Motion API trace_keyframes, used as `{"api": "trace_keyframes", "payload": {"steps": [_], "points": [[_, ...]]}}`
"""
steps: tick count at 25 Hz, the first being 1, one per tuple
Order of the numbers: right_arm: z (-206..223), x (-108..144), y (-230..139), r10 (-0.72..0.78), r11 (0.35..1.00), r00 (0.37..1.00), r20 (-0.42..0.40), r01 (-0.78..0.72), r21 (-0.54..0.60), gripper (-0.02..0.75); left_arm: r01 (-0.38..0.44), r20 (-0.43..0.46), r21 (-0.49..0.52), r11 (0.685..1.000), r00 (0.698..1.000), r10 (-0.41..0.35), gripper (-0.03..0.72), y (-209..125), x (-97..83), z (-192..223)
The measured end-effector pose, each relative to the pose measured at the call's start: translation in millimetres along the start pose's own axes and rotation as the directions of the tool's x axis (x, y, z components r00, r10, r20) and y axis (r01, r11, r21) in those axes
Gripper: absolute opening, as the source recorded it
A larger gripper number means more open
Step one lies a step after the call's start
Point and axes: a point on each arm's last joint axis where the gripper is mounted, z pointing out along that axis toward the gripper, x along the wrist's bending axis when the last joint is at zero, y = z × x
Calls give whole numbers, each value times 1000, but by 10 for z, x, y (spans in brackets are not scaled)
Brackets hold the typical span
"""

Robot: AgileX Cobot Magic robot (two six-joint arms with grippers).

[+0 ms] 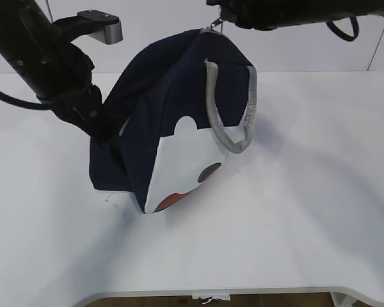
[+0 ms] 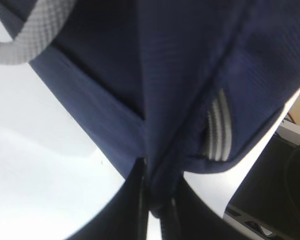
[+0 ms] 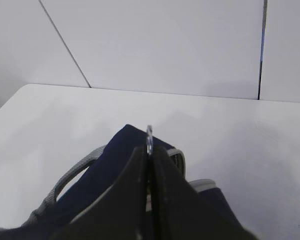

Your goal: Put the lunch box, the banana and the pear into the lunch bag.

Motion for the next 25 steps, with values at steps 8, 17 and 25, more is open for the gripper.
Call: {"api": "trace_keyframes", "payload": {"steps": [8, 17, 25], "points": [[84, 4, 80, 1, 1000, 1000, -3, -1, 17, 1, 0, 2, 3, 1000, 1000, 0, 8, -3, -2, 0], [74, 127, 0, 9, 994, 999, -33, -6, 106, 1, 65, 14, 17, 998, 998, -65, 165, -14, -14, 0], [62, 246, -79, 34, 984, 997, -63, -23, 176, 1, 86, -1, -62, 994, 996, -86, 484, 104, -84, -334]]}}
